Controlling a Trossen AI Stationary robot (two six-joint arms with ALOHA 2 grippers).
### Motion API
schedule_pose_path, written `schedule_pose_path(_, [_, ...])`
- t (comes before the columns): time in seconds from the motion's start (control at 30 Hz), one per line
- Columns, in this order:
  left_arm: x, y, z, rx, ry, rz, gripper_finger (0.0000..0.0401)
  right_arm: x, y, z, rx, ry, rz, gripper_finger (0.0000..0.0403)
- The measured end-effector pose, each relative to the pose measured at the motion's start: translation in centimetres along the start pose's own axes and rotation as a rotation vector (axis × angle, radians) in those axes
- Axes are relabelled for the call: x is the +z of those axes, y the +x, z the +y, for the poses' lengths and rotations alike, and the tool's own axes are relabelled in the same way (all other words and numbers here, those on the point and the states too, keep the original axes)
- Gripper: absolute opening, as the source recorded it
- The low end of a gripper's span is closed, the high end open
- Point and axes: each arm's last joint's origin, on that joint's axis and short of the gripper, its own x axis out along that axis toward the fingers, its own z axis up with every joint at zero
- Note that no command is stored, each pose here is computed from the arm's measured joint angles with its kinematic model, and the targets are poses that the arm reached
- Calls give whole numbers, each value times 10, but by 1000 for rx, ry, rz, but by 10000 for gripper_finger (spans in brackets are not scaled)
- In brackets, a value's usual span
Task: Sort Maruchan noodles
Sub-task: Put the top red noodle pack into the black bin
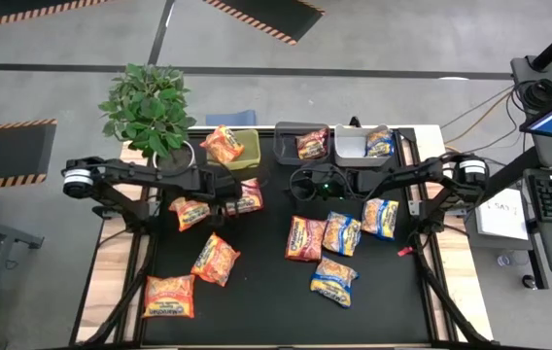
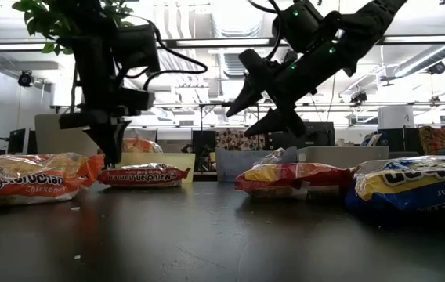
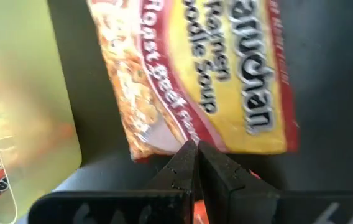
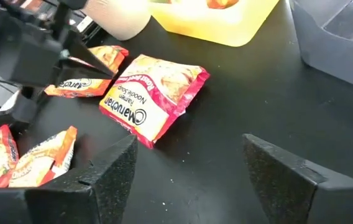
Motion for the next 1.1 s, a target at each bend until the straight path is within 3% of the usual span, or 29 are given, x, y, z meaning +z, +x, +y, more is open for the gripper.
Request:
schedule_pose_path(0.37, [-20,29,-8,-1,-73,-8,0,-5,15,-2,23,15,-25,280])
schedule_pose_path(0.6, [-8,32,-6,9,-111,-134,0,-15,41,-4,38,33,-2,285])
schedule_pose_path(0.8, [9,40,-11,-126,-115,-282,0,-16,57,-1,78,33,52,286])
schedule_pose_path(1.1, [10,41,-10,-109,-111,-286,0,-10,57,-2,64,13,109,288])
